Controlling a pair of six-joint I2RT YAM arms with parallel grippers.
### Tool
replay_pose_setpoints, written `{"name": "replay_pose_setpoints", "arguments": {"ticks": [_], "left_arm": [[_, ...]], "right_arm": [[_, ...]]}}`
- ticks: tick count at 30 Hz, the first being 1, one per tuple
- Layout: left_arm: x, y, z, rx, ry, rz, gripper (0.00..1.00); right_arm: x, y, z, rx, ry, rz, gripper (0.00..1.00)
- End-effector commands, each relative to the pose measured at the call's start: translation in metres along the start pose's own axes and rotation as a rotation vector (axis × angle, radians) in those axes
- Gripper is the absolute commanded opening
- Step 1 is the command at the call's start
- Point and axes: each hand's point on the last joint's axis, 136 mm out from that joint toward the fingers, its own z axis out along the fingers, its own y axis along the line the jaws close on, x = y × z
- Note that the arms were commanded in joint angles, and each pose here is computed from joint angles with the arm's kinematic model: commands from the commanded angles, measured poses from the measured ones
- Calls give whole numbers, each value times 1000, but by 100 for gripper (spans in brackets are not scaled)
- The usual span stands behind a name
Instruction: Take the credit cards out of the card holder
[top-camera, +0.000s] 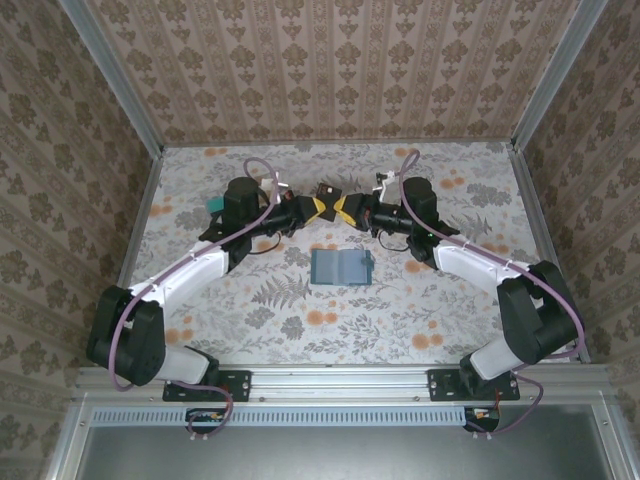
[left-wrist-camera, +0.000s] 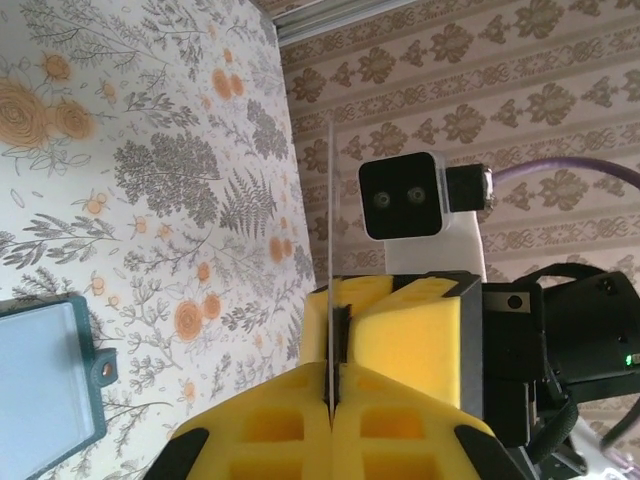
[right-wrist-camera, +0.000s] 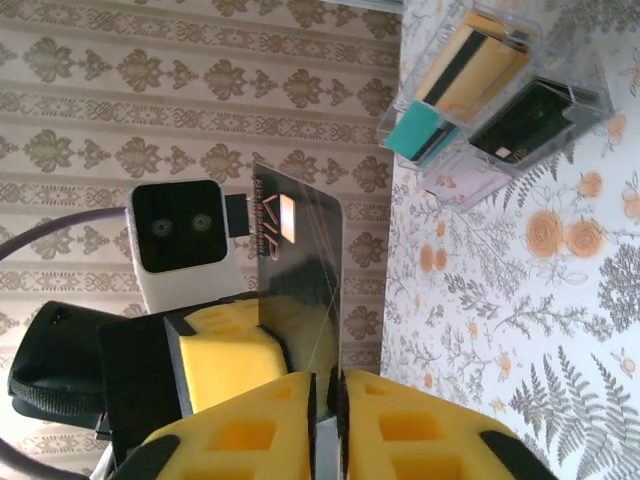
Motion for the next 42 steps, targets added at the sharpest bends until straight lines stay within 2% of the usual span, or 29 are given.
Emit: {"name": "replay_pose_setpoints", "arguments": {"ticks": [1,4,7,9,13,18,24,34,42], "left_arm": [[0,7,-4,-55,4,46,0],[-3,25,-11,-158,-12,77,0],[-5,46,-23,-285,-20,125,0],[-4,59,-34,-382,-15,162,0],[-16,94,-80,-659,-50,237,0],[-30,99,-123,-791,-82,388,0],[-53,86,-150,-804,-80,621,0],[-101,87,-136,-836,57,962,0],[-110,118,-106,-754,302,1194,0]], "right_arm": [[6,-10,-8,85,14,-24,37],[7,-22,-17,187,2,-49,56],[7,-27,-25,238,-12,-84,66],[8,-35,-29,282,-16,-100,71],[8,-36,-40,330,-36,-153,78],[7,-44,-48,404,-38,-196,87],[5,-52,-55,461,-49,-225,100],[5,-69,-67,500,-44,-196,100],[8,-74,-76,519,-37,-192,100]]}}
